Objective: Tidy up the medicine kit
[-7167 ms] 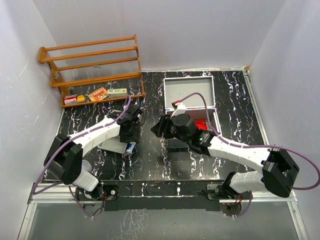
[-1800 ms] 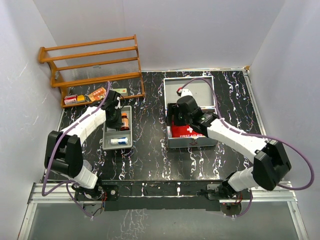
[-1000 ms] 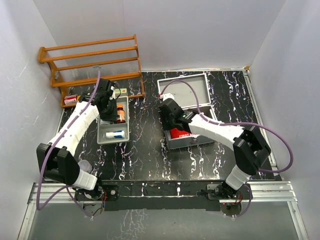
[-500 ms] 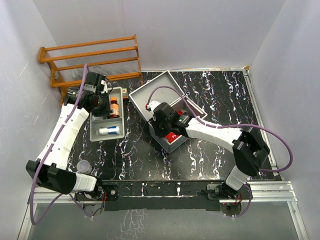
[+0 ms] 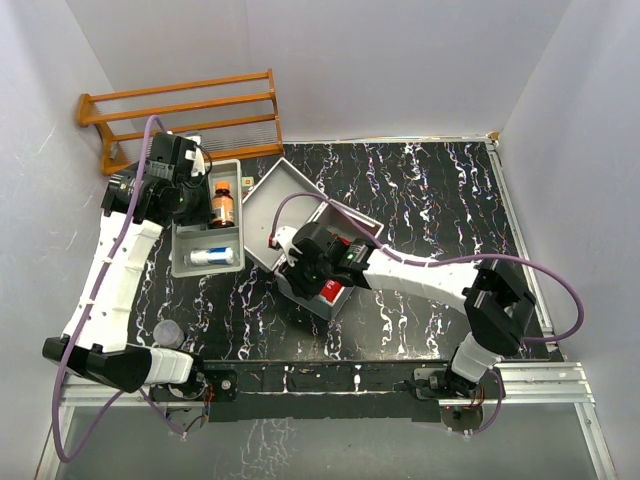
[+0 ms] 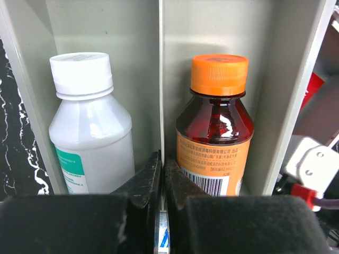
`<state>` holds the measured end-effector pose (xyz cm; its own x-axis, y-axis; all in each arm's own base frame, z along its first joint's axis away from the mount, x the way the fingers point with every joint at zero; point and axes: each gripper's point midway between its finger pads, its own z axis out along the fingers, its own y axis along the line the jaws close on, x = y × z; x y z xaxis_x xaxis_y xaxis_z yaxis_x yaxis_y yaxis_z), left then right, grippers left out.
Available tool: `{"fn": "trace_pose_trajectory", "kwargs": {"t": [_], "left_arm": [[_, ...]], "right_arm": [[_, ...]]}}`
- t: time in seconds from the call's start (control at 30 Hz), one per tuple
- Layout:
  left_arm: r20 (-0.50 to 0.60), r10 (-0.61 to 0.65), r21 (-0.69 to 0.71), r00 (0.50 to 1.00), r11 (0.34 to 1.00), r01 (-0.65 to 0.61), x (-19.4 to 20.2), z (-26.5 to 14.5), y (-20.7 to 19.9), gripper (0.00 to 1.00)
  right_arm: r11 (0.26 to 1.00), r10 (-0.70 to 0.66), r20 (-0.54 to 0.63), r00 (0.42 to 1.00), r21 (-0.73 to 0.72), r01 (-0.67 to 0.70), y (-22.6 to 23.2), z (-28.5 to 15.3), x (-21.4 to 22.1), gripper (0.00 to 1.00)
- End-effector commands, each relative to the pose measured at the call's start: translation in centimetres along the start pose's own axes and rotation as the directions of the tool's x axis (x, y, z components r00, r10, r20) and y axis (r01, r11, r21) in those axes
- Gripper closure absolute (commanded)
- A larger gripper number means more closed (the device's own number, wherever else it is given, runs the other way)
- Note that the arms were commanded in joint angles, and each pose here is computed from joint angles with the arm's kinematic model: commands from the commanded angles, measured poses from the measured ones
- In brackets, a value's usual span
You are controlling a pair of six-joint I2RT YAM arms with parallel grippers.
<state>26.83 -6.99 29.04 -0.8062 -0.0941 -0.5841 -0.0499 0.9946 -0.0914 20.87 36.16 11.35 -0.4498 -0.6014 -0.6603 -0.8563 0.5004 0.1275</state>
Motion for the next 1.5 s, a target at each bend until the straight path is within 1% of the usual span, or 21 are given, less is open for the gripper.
{"fn": "trace_pose_trajectory", "kwargs": {"t": [0.0,0.03,0.1,0.2,0.27,0.37,0.43,0.5,0.57,0.7,0.77,0.83,0.9,1.0,1.17,1.33,1.47], "left_arm": [[0.046,0.015,0.098,0.999,0.995,-0.019,-1.2,-1.3,-1.6,1.00],[0.039,0.016,0.105,0.999,0.994,-0.020,-1.2,-1.1,-1.8,1.00],[0.034,0.022,0.123,0.999,0.992,-0.027,-1.3,-1.1,-2.3,1.00],[0.032,0.030,0.149,0.999,0.988,-0.034,-1.5,-1.0,-3.1,1.00],[0.045,0.036,0.168,0.998,0.985,-0.043,-1.8,-1.4,-3.7,1.00],[0.030,0.063,0.178,0.998,0.982,-0.067,-2.0,-0.6,-5.1,1.00],[0.036,0.084,0.189,0.996,0.978,-0.090,-2.2,-0.4,-6.3,1.00],[0.044,0.110,0.199,0.993,0.973,-0.117,-2.4,-0.2,-7.9,1.00],[0.049,0.149,0.212,0.988,0.965,-0.156,-2.2,0.1,-9.9,1.00],[0.050,0.219,0.257,0.974,0.940,-0.225,-1.2,1.1,-14.0,1.00],[0.057,0.258,0.268,0.965,0.927,-0.263,-0.8,1.7,-15.7,1.00],[0.064,0.302,0.279,0.951,0.910,-0.308,-0.2,2.2,-17.2,1.00],[0.067,0.335,0.283,0.940,0.897,-0.340,0.1,2.7,-18.4,1.00],[0.064,0.383,0.284,0.922,0.878,-0.385,0.8,3.6,-20.1,1.00],[0.035,0.461,0.260,0.887,0.852,-0.454,2.0,5.9,-22.0,1.00],[-0.009,0.539,0.212,0.842,0.824,-0.525,3.1,8.3,-22.4,1.00],[-0.047,0.562,0.203,0.826,0.815,-0.543,4.2,9.7,-22.4,1.00]], "right_arm": [[0.999,-0.009,0.097,0.995,-0.052,0.014,1.8,-1.4,-2.8,0.67],[1.000,0.007,0.120,0.993,-0.026,-0.004,1.4,-1.8,-3.4,0.61],[0.998,0.050,0.170,0.984,0.036,-0.057,0.5,-2.7,-4.5,0.52],[0.987,0.101,0.249,0.963,0.100,-0.130,-0.8,-4.4,-6.0,0.45],[0.975,0.135,0.296,0.946,0.131,-0.180,-1.9,-5.7,-6.7,0.44],[0.948,0.191,0.372,0.908,0.171,-0.270,-3.7,-7.8,-7.3,0.43],[0.916,0.226,0.443,0.868,0.206,-0.344,-5.4,-9.7,-7.5,0.43],[0.869,0.263,0.504,0.823,0.248,-0.429,-7.5,-11.3,-7.3,0.43],[0.807,0.297,0.562,0.772,0.285,-0.518,-9.8,-13.0,-6.7,0.43],[0.658,0.350,0.661,0.664,0.330,-0.677,-13.7,-16.2,-4.7,0.43],[0.568,0.373,0.698,0.611,0.348,-0.745,-15.4,-17.5,-3.2,0.43],[0.479,0.401,0.727,0.557,0.352,-0.804,-17.0,-18.5,-1.6,0.43],[0.401,0.428,0.741,0.518,0.358,-0.843,-18.2,-19.0,0.1,0.43],[0.327,0.459,0.750,0.476,0.355,-0.876,-19.2,-19.2,2.0,0.43],[0.268,0.487,0.757,0.436,0.346,-0.899,-19.7,-19.0,3.8,0.43],[0.253,0.507,0.752,0.422,0.338,-0.907,-19.7,-18.7,4.8,0.43],[0.243,0.508,0.753,0.419,0.341,-0.908,-19.8,-18.7,5.2,0.43]]}}
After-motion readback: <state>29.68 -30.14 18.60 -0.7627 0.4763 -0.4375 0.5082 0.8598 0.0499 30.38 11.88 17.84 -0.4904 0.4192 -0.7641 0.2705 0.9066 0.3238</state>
